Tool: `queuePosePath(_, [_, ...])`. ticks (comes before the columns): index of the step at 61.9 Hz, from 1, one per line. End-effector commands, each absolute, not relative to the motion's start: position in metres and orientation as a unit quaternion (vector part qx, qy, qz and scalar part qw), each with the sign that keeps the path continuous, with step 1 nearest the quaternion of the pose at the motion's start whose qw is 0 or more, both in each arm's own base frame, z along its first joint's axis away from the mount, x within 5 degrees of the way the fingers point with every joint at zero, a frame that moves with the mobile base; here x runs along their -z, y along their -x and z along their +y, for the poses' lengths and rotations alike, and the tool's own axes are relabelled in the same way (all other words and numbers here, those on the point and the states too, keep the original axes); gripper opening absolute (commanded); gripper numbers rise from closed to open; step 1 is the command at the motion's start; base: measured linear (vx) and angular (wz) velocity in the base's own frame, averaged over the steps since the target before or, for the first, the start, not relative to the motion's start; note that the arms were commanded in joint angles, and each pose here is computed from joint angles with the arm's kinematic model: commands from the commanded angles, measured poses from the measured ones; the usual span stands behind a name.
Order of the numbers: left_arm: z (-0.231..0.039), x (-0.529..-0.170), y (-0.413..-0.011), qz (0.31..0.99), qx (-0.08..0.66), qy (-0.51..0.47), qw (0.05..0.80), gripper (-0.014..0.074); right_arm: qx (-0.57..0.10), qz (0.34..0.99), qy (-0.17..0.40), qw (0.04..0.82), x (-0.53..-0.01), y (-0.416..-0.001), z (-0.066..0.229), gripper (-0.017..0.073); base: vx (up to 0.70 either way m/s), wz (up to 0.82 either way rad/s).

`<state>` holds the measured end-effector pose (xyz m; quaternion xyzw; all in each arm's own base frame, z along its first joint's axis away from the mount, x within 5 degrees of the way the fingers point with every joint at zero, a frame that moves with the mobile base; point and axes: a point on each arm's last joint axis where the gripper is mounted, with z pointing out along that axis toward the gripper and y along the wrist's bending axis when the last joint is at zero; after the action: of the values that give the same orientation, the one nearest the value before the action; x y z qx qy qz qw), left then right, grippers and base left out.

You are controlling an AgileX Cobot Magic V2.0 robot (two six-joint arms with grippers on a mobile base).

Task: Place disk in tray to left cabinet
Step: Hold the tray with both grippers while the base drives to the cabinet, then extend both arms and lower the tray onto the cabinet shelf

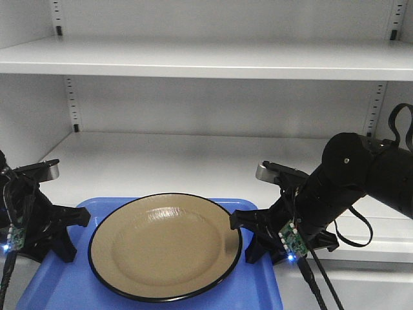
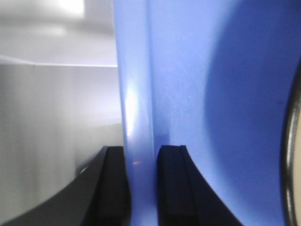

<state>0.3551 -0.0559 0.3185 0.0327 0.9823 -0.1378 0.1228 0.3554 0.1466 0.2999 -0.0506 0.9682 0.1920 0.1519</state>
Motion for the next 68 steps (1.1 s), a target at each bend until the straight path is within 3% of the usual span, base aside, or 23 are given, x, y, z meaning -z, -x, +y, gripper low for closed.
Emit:
queuePosePath(1, [-0.0532, -0.3487, -0.3467, 0.975, 0.137, -0.035, 0.172, 0.0000, -0.201, 0.955, 0.059, 0.210, -0.3334, -0.3509, 0.1412, -0.0002, 0.17, -0.17])
queuePosePath(68, [-0.0532, -0.3487, -0.3467, 0.975, 0.137, -0.035, 0.172, 0.0000, -0.201, 0.955, 0.059, 0.209, -0.3334, -0.3507, 0.1412, -0.0002, 0.14, -0.03])
